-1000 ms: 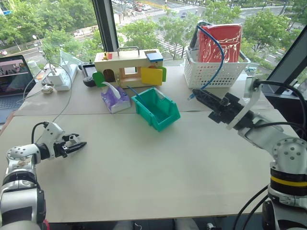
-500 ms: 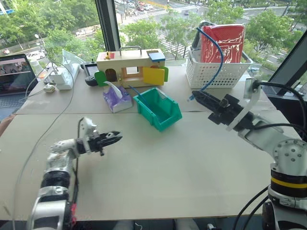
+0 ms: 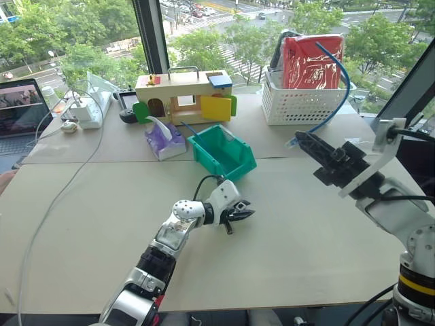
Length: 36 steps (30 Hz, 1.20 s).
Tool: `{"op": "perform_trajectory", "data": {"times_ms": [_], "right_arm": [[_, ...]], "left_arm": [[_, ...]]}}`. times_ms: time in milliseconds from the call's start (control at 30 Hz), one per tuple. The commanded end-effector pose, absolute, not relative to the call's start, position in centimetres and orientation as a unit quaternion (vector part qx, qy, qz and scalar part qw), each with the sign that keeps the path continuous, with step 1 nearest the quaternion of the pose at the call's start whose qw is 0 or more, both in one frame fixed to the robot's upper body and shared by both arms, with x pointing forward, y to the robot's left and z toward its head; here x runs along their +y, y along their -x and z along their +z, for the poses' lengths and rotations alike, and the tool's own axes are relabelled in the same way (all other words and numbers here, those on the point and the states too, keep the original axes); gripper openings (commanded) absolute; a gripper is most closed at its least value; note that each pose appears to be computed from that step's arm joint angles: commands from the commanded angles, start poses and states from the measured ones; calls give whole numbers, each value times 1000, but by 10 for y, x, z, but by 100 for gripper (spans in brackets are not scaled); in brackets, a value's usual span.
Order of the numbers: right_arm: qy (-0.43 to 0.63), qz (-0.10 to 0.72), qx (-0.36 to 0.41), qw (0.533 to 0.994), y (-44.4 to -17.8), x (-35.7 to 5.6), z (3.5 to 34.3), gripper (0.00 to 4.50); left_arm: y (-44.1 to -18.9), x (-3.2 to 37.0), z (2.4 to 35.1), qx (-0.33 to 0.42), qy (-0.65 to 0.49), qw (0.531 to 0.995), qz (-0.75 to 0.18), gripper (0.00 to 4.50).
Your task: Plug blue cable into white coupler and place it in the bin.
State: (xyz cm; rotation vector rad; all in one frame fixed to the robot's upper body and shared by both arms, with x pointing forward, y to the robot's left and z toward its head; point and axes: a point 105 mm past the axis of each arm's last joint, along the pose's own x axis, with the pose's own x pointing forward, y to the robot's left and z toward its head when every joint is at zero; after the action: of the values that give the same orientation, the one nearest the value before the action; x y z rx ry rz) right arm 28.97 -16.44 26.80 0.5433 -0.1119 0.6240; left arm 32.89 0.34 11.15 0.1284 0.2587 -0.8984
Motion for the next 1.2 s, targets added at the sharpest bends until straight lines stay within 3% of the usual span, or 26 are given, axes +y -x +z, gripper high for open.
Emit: {"op": "perform_trajectory", "data": {"times_ms": [33,367,433,633,700,967,1200], "right_arm": [[-257,316,-82,910,-283,-163,282,0],[-264,319,-82,906,-285,-159,280,0],[-264,319,-82,906,-285,-159,280,0],[-265,320,-79,906,-286,-160,279,0],[-267,321,-78,905,-286,-159,278,0],[-271,322,-78,904,-287,-157,276,0],[-274,323,-81,902,-287,-156,276,0]], "left_arm": [[-327,17,119,122,-71,909,-392,81],[-316,18,103,174,-57,906,-382,81],[-315,18,104,173,-55,906,-382,181],[-317,25,109,165,-39,907,-385,398],[-319,31,108,163,-53,909,-380,441],[-325,49,117,139,-88,899,-405,441],[-323,57,133,78,-148,843,-511,441]]}}
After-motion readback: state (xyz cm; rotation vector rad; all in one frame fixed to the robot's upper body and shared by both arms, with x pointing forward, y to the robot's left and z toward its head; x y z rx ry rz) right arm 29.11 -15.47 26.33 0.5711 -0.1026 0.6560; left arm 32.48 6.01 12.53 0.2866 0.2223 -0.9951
